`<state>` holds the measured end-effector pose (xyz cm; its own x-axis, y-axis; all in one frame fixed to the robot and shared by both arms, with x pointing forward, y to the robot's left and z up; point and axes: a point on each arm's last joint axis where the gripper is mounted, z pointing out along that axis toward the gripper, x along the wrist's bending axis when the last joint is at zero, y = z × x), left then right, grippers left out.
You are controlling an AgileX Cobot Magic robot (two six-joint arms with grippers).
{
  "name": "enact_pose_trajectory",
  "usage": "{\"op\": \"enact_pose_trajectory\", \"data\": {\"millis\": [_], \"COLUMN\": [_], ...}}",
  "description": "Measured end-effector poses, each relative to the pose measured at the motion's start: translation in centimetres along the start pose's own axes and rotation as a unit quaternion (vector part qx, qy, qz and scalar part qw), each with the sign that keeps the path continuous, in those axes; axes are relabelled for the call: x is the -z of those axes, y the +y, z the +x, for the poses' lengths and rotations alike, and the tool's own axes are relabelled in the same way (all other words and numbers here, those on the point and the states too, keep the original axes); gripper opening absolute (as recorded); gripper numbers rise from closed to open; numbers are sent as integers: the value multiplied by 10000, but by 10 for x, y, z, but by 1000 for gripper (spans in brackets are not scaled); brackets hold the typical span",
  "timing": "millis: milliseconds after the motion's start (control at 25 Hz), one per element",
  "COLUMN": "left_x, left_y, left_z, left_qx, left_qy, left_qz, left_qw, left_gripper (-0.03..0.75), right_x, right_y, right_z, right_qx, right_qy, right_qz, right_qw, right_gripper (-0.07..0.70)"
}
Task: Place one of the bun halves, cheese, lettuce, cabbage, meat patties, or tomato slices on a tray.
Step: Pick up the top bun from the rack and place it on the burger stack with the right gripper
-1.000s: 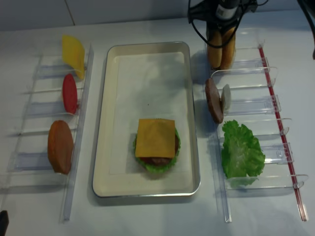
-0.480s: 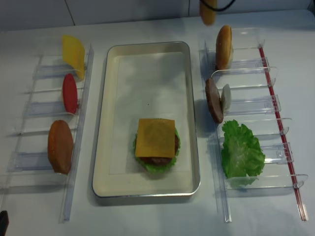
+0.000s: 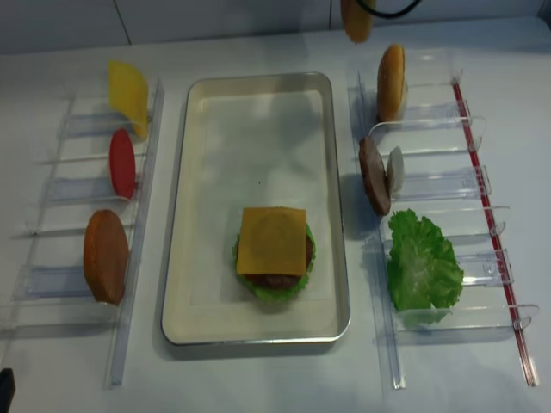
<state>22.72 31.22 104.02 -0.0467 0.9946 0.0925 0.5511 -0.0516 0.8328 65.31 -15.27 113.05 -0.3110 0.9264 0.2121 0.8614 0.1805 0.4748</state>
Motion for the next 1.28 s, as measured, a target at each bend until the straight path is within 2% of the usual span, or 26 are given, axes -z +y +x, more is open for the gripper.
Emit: {"op": "enact_pose_trajectory", "data": {"millis": [120, 320, 480, 640, 800, 1080, 1200, 1280], "left_x": [0, 0, 0, 0, 0, 0, 0, 0], "left_y": [0, 0, 0, 0, 0, 0, 0, 0], "left_z": [0, 0, 0, 0, 0, 0, 0, 0], "left_qx": [0, 0, 0, 0, 0, 0, 0, 0], "left_qy": [0, 0, 0, 0, 0, 0, 0, 0], "left_qz": [0, 0, 0, 0, 0, 0, 0, 0], "left_qw": [10000, 10000, 10000, 10000, 10000, 10000, 10000, 10000], "left_gripper": [414, 414, 414, 414, 414, 414, 414, 414], "right_x": [14, 30, 42, 57, 66, 66, 57, 50], "right_y": [-16, -53, -88, -123, -150, -187, -202, -208], "right_z": [3, 9, 12, 15, 21, 32, 35, 38], "right_qx": [128, 340, 401, 342, 300, 122, -59, -213], "right_qy": [50, 401, 583, 726, 1102, 1984, 2390, 2770], "right_qz": [129, 451, 689, 512, 291, 13, 32, -12], "right_qw": [9998, 9976, 9951, 9955, 9930, 9800, 9710, 9606], "right_gripper": [241, 241, 241, 241, 241, 241, 241, 241]}}
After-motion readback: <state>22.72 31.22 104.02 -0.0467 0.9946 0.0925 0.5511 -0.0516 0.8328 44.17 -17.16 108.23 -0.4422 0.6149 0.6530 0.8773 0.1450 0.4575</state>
